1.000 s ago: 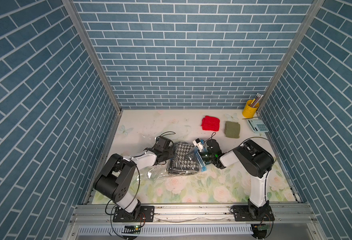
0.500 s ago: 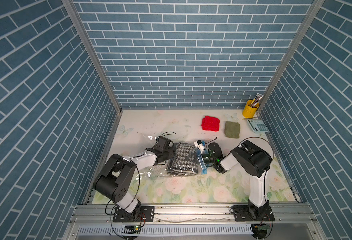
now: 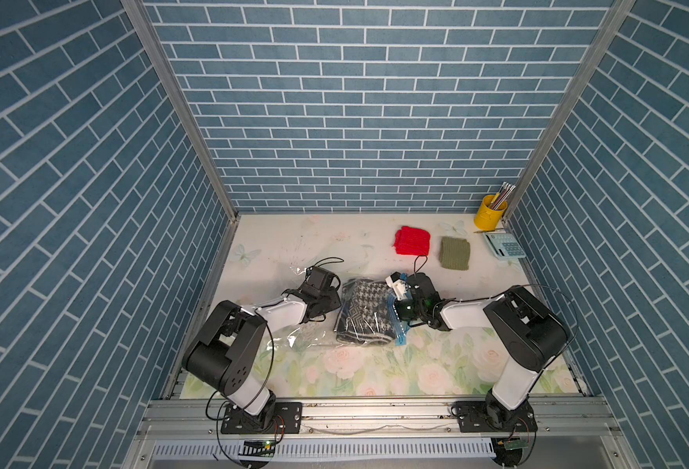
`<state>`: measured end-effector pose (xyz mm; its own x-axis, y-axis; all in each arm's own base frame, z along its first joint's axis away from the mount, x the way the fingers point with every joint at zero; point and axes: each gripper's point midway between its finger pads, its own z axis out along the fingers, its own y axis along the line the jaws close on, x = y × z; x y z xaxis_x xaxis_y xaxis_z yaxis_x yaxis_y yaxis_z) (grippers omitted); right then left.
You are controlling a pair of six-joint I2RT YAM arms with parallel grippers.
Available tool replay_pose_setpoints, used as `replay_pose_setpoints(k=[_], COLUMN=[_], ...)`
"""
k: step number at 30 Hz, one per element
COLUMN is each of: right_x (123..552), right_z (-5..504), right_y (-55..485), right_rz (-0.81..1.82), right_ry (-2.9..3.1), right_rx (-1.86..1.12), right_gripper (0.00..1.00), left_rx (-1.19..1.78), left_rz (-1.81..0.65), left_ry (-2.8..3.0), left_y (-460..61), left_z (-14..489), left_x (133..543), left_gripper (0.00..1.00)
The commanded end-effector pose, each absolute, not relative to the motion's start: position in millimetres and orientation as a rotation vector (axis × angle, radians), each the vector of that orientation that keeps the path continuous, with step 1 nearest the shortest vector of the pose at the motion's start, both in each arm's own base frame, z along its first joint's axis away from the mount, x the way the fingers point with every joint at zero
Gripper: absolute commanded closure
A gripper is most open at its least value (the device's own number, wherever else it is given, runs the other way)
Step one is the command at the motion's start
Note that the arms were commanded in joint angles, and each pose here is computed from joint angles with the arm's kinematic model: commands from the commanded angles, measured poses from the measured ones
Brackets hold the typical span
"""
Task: Take the scarf out of the vacuum bag
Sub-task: Take out the scarf from the vacuum bag.
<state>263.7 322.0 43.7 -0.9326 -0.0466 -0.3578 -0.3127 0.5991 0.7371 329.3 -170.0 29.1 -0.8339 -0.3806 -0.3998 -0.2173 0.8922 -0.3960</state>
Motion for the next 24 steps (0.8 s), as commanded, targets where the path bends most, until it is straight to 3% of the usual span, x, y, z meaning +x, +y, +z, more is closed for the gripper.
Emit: replay_pose_setpoints(k=[1,15,24], right_x=[267.3,266.5,254.1], right_z=[38.2,52.2,82.8], right_y=[303.0,279.0,284.0], right_rz=[1.109,1.182,1.474], right_ry=[2.559,2.485,2.333], right_rx=[-0.288,-0.225,-0.333], right_gripper=[1.0,1.0,1.0], left_rx=[-0.468,-0.524,-0.543], left_rz=[-0.267,-0.149,-0.152], left_ry=[2.711,2.628,2.615], left_y=[-143.7,-123.4,-122.9], left_z=[-1.2,15.2,17.7], left_x=[296.4,300.8,302.1], left_gripper=[0.78,0.78,0.78])
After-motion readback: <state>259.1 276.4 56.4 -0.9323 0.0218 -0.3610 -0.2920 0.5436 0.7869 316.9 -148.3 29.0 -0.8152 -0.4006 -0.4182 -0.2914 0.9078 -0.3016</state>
